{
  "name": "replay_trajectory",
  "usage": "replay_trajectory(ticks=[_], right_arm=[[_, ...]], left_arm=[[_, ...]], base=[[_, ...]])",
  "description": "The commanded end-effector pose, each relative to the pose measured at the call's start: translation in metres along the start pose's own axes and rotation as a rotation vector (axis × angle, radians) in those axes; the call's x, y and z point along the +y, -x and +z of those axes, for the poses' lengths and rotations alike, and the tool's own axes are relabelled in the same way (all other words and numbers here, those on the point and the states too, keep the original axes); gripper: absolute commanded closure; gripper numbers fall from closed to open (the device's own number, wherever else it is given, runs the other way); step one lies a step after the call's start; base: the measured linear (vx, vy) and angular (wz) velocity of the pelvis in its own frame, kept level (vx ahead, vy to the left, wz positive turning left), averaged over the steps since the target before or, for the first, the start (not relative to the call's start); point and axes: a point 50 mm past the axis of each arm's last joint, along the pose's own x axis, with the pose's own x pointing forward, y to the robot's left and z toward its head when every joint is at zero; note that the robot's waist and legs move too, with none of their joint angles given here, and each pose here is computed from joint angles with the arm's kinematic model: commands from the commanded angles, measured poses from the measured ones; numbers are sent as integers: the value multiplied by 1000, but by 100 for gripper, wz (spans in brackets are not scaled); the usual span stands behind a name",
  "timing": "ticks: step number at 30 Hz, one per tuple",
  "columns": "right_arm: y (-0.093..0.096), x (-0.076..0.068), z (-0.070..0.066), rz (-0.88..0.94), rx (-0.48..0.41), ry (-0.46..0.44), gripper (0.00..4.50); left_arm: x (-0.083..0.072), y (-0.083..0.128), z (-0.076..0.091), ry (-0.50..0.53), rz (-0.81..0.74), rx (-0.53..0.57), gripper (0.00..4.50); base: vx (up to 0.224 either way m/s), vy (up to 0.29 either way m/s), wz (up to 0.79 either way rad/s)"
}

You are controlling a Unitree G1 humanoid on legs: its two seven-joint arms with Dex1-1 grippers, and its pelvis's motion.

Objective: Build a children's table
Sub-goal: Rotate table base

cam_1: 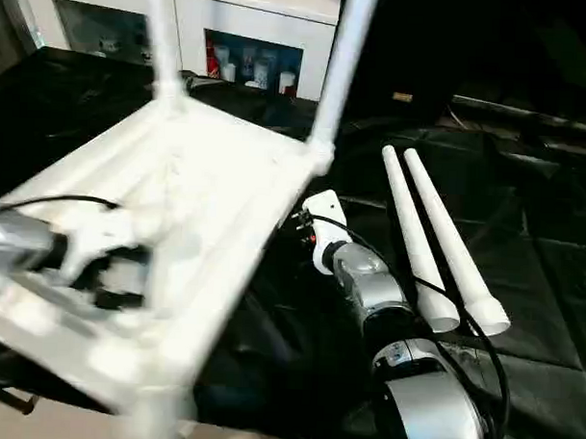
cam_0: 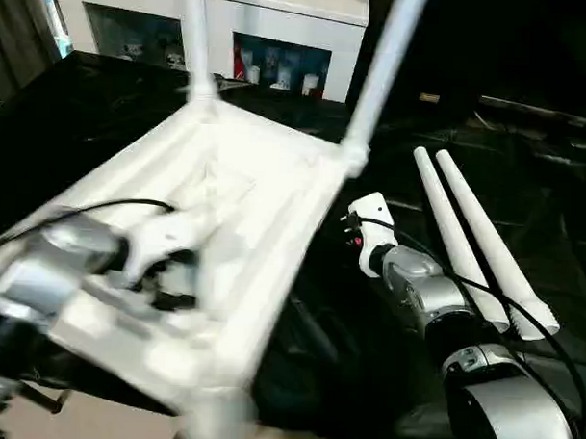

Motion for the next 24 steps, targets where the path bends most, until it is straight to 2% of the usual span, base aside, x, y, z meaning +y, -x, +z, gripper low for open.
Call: replay_trajectory(ticks=[1, 5, 8, 9, 12, 15, 19, 23, 24], right_arm=[[-5, 8, 13, 54, -44, 29, 106], [-4, 8, 11, 65, -42, 36, 106], [-3, 7, 12, 62, -46, 45, 106], [-2, 4, 14, 51, -56, 56, 106], [0, 1, 16, 47, -66, 61, 106], [7, -9, 20, 20, -86, 90, 106], [20, -31, 26, -68, -106, 106, 106], [26, -42, 29, -128, -114, 105, 106], [31, -53, 34, -215, -107, 100, 106]], left_arm=[[-8, -14, 25, -74, -110, -69, 10], [-8, -29, 35, -97, -152, -90, 10], [7, -40, 42, -123, -36, -105, 10], [18, -43, 42, -132, 48, -85, 10], [25, -44, 42, -145, 99, -69, 10], [39, -43, 43, -133, 214, -55, 10], [56, -43, 49, -115, 366, -87, 10], [65, -43, 48, -118, 456, -79, 10], [72, -42, 49, -121, 533, -89, 10]], base=[[0, 0, 0], [0, 0, 0], [0, 0, 0], [0, 0, 0], [0, 0, 0], [0, 0, 0], [0, 0, 0], [0, 0, 0], [0, 0, 0]])
